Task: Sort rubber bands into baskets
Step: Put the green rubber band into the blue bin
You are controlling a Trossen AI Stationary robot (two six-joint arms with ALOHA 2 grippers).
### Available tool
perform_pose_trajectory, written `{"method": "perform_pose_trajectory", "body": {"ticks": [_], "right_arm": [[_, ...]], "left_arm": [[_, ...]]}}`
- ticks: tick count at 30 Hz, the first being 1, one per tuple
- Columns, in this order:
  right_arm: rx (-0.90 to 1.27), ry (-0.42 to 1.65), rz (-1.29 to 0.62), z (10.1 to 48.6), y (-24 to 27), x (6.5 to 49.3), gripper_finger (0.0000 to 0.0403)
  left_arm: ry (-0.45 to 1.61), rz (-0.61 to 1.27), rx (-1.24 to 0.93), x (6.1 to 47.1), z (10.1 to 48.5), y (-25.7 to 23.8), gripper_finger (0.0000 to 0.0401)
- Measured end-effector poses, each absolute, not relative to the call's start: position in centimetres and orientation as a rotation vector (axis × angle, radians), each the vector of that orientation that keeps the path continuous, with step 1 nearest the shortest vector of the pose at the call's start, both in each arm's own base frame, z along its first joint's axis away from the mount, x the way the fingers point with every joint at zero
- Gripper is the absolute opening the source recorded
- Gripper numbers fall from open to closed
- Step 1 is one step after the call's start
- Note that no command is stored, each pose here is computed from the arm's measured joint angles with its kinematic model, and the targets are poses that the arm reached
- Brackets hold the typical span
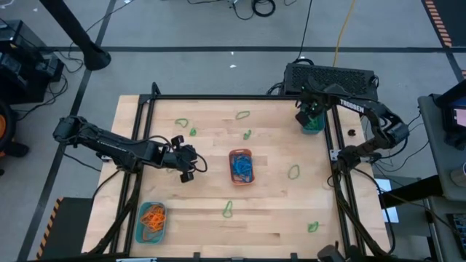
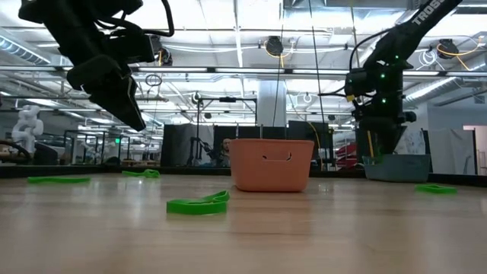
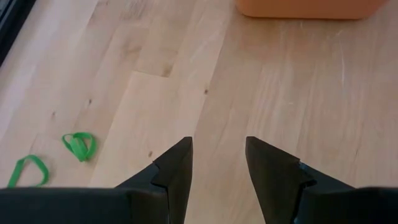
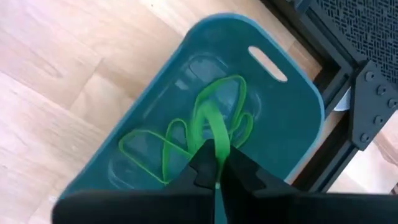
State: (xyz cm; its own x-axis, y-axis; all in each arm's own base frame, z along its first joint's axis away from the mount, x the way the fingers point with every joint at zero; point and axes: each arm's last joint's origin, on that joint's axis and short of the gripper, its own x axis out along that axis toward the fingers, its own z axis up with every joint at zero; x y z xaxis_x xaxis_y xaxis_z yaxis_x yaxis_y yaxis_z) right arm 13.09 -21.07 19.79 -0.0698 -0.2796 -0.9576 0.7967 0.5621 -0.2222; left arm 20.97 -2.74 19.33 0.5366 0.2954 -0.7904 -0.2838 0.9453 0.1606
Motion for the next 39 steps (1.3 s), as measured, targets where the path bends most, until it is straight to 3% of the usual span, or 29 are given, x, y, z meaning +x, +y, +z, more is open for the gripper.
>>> {"method": "perform_pose_trajectory", "body": {"ticks": [6,18,27,32,39], "right_arm": [[0.501,1.323,-1.007,19.9,-21.3,13.2,0.0031],[0.466,1.331,-0.985,20.4,-21.6,13.4,0.0125],[0.475,1.305,-0.936,24.3,-21.4,15.0,0.0137],[0.548,1.185,-0.815,25.9,-20.7,17.2,0.0137],[0.498,1.077,-0.634,26.5,-17.9,21.3,0.0137]], "left_arm": [[0.946,0.334,0.007,21.0,19.3,-2.8,0.0157],[0.950,0.324,0.002,21.0,19.3,-2.8,0.0157],[1.029,0.339,0.022,20.3,18.9,-2.7,0.0157],[1.047,0.437,0.075,19.8,18.8,-2.3,0.0157],[0.942,0.756,0.073,19.7,19.0,-0.2,0.0157]]}}
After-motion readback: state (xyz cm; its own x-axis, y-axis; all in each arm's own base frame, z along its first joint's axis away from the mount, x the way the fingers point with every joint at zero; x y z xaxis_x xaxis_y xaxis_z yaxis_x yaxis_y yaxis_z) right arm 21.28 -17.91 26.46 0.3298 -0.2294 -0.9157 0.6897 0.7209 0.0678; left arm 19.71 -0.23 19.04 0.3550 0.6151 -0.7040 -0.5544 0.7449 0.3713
